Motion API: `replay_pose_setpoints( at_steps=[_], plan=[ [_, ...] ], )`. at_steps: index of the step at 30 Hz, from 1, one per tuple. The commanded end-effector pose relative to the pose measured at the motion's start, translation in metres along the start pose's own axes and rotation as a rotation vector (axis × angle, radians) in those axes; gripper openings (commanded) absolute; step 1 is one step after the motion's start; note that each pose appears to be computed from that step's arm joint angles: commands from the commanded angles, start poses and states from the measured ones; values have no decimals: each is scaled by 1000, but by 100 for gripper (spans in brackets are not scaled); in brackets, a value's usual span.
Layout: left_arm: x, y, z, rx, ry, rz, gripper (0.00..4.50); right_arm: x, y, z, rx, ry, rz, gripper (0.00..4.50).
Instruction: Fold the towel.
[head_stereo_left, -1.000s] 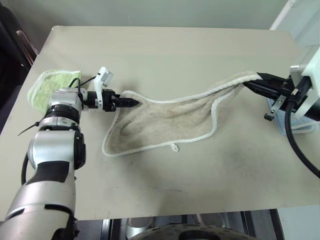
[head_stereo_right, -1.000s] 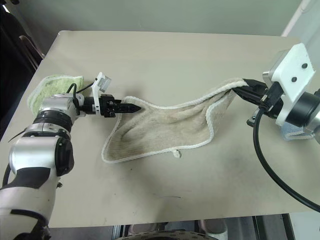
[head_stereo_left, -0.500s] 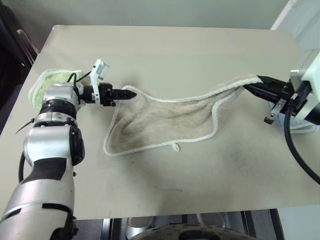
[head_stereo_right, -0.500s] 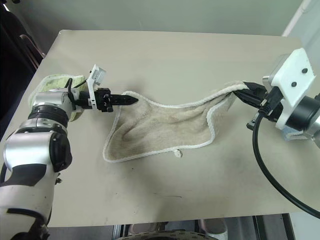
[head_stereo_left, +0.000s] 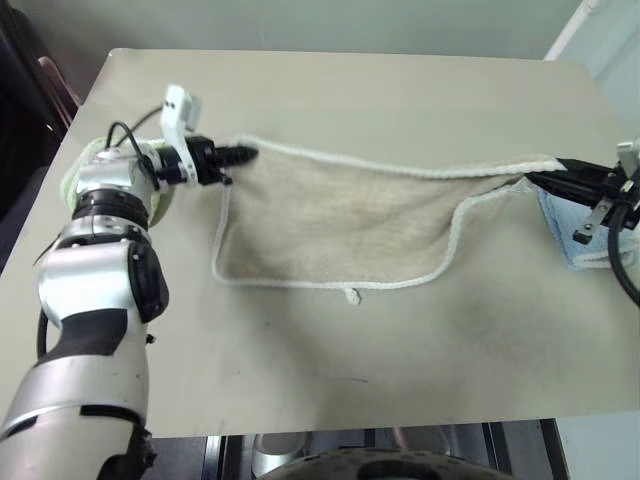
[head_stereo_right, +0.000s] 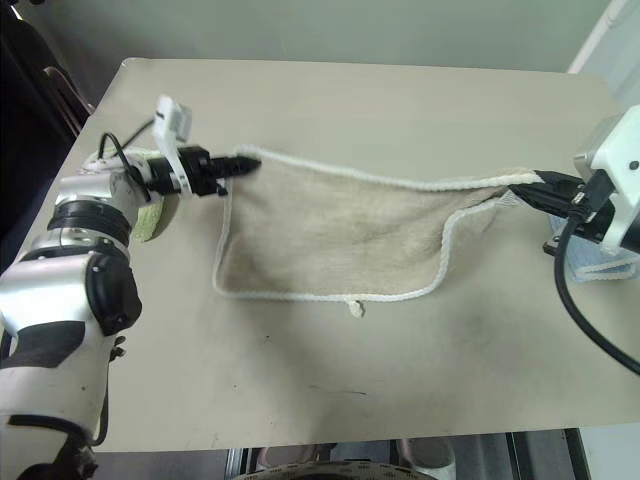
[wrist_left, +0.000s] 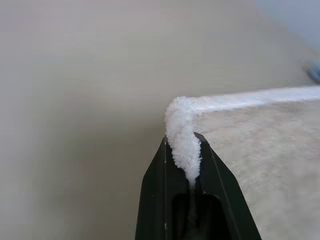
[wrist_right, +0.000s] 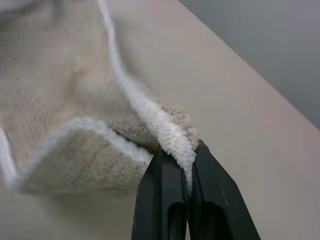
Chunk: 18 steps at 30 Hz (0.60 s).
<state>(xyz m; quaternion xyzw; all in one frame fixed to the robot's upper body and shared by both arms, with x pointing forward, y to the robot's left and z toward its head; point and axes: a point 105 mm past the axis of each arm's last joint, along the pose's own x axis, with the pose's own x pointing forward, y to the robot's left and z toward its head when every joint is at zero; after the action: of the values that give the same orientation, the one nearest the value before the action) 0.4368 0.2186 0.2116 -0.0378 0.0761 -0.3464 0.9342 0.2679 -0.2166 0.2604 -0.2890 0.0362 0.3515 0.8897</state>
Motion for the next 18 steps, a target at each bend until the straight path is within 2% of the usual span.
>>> replay_pose_setpoints(
  at_steps=[1,6,11,18],
  plan=[
    [-2,7,32,67,-127,85,1,-6,-1,-4,-41,35,48,0],
    [-6,10,57,82,-254,140,1,-9,0,-27,-22,118,109,0],
    [-1,9,62,124,-266,170,1,-8,-7,-36,-30,146,138,0],
    [8,7,75,172,-294,242,1,-2,-37,-40,-11,144,121,0]
  ],
)
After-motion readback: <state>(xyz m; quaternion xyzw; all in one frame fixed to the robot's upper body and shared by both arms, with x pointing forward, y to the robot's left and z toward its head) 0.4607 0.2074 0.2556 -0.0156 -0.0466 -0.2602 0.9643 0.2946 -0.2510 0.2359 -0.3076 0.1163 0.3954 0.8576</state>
